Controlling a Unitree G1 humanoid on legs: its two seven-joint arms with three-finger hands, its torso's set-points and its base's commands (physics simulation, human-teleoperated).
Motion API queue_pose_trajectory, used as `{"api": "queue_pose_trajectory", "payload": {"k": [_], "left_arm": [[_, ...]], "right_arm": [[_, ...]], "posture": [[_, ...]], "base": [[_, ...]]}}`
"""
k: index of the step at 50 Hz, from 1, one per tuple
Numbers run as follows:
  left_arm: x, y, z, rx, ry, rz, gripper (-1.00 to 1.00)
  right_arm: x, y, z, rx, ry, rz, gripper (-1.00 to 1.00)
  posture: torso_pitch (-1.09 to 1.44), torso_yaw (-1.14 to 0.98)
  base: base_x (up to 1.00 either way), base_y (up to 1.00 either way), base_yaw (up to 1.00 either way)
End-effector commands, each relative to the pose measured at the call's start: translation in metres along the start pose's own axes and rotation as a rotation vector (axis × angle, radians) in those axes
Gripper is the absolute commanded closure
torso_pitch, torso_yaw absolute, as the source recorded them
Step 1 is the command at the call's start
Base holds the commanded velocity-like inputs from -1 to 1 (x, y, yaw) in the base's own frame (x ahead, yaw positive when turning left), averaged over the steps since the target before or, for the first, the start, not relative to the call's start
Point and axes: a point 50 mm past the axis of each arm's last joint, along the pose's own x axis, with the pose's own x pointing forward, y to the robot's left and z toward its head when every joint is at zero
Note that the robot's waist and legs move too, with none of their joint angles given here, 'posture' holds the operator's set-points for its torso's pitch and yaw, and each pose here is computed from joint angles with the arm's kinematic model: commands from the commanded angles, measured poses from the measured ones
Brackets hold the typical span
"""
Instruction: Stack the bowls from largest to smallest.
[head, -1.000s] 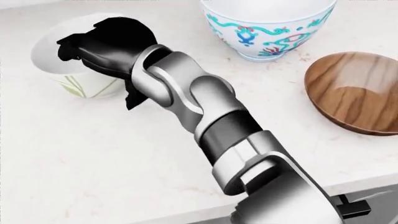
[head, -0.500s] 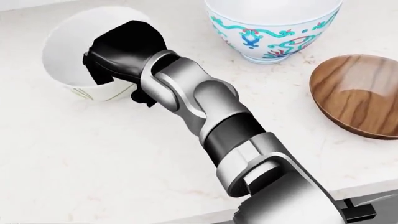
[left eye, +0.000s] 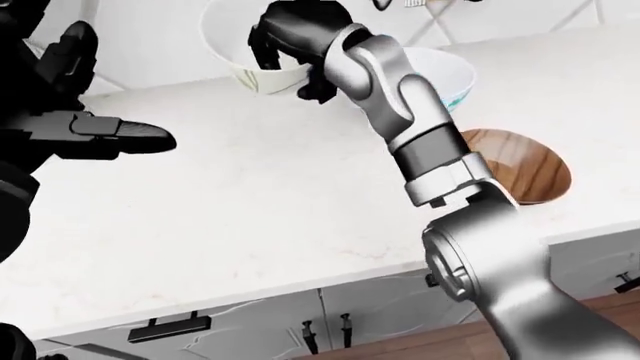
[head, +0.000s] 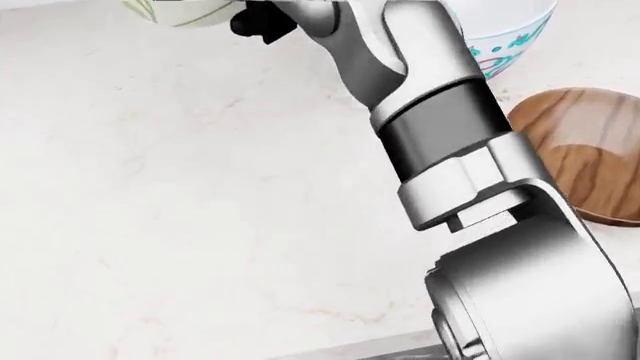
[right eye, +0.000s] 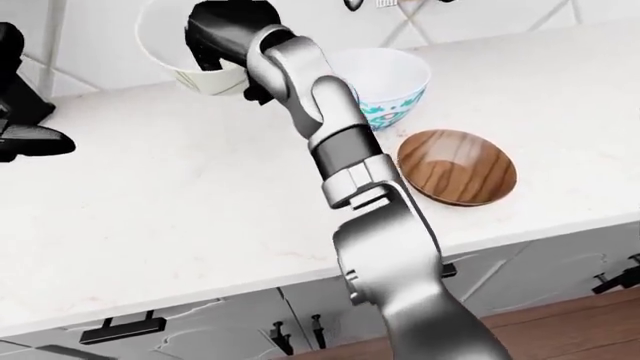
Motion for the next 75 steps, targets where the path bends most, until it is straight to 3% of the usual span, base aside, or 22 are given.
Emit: {"api": "queue_pose_trajectory", "payload": {"k": [1, 12, 19, 28, 34, 45, 52, 59, 75], "left_arm": [[-0.004, 0.001, 0.018, 0.002, -0.1, 0.008, -1.0], [-0.003, -0.007, 0.018, 0.012, -0.116, -0.019, -1.0], [-0.003, -0.01, 0.02, 0.019, -0.119, -0.025, -1.0], [-0.005, -0.014, 0.021, 0.02, -0.095, -0.036, -1.0], [-0.006, -0.013, 0.023, 0.025, -0.097, -0.034, -1.0], [-0.005, -0.012, 0.023, 0.019, -0.094, -0.019, -1.0], [-0.006, -0.008, 0.022, 0.018, -0.092, -0.016, -1.0], [-0.008, -0.007, 0.023, 0.023, -0.094, -0.026, -1.0], [-0.008, -0.005, 0.022, 0.02, -0.103, -0.02, -1.0]], "right_arm": [[-0.003, -0.042, -0.002, -0.022, 0.005, -0.116, 1.0], [-0.025, -0.085, -0.05, -0.041, 0.14, -0.123, 1.0], [-0.039, -0.096, -0.068, -0.028, 0.192, -0.104, 1.0], [-0.049, -0.095, -0.081, -0.031, 0.227, -0.089, 1.0], [-0.051, -0.088, -0.086, -0.037, 0.239, -0.044, 1.0], [-0.05, -0.057, -0.096, 0.051, 0.247, 0.085, 1.0], [-0.047, -0.049, -0.095, 0.091, 0.249, 0.122, 1.0], [-0.045, -0.034, -0.1, 0.093, 0.292, 0.18, 1.0], [-0.054, -0.008, -0.118, 0.072, 0.464, 0.287, 1.0]], "posture": [[-0.03, 0.0], [-0.03, -0.06], [-0.03, -0.09], [-0.11, -0.09], [-0.17, -0.09], [-0.22, -0.09], [-0.22, -0.09], [-0.22, -0.09], [-0.22, -0.09]], "base": [[0.0, 0.0, 0.0], [0.0, 0.0, 0.0], [0.0, 0.0, 0.0], [0.0, 0.0, 0.0], [0.0, 0.0, 0.0], [0.0, 0.0, 0.0], [0.0, 0.0, 0.0], [0.0, 0.0, 0.0], [0.0, 0.0, 0.0]]}}
